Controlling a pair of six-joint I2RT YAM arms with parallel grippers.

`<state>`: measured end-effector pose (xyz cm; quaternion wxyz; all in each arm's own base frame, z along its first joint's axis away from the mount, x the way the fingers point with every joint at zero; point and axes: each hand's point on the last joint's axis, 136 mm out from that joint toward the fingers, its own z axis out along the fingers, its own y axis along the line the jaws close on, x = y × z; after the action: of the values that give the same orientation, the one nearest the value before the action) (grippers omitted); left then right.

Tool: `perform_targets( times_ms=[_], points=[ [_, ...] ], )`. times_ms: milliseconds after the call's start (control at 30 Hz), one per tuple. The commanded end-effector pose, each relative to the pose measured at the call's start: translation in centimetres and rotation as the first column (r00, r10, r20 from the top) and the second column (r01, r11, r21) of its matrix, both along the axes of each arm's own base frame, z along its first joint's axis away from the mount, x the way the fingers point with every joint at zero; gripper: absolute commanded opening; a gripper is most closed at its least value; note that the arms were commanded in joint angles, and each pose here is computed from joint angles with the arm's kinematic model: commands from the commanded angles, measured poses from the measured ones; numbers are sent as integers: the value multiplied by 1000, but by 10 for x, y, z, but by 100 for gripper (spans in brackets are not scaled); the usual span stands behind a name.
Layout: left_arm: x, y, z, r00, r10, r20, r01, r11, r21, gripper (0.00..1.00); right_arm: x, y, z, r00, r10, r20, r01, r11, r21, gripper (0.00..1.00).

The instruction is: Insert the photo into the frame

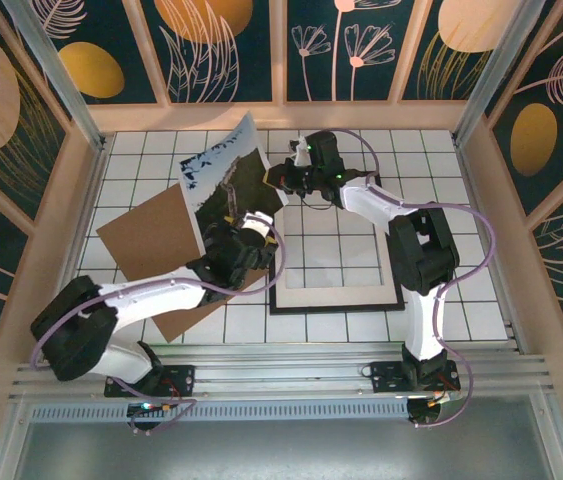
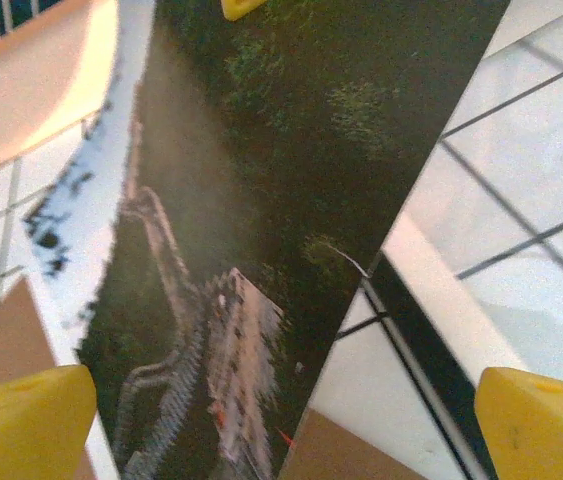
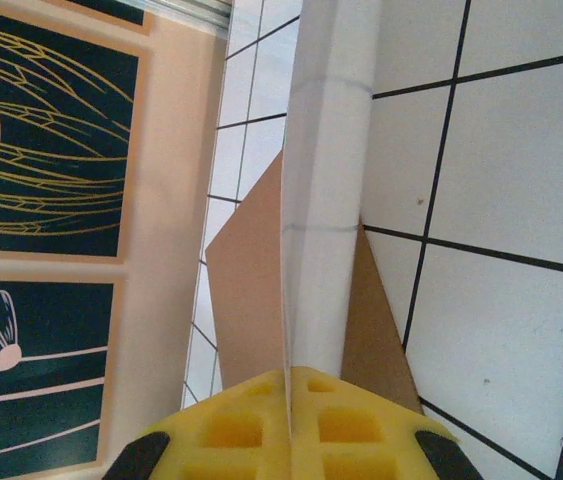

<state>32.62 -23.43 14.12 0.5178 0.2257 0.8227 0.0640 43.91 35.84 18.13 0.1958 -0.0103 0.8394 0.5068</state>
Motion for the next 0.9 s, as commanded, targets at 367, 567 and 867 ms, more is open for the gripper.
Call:
perform_targets(
  times_ms=[367, 567, 867],
  points=[
    [26, -1, 20, 970, 97, 221, -132, 980, 146, 57, -3, 3, 6, 1000, 15, -13, -15, 999, 32, 0],
    [25, 0, 19, 967, 90, 238, -127, 981, 145, 27, -3, 2, 6, 1000, 13, -18, -12, 999, 35, 0],
    [24, 8, 34, 954, 126, 273, -162, 981, 110, 0, 4, -7, 36, 999, -5, 34, 3, 998, 59, 36]
  ],
)
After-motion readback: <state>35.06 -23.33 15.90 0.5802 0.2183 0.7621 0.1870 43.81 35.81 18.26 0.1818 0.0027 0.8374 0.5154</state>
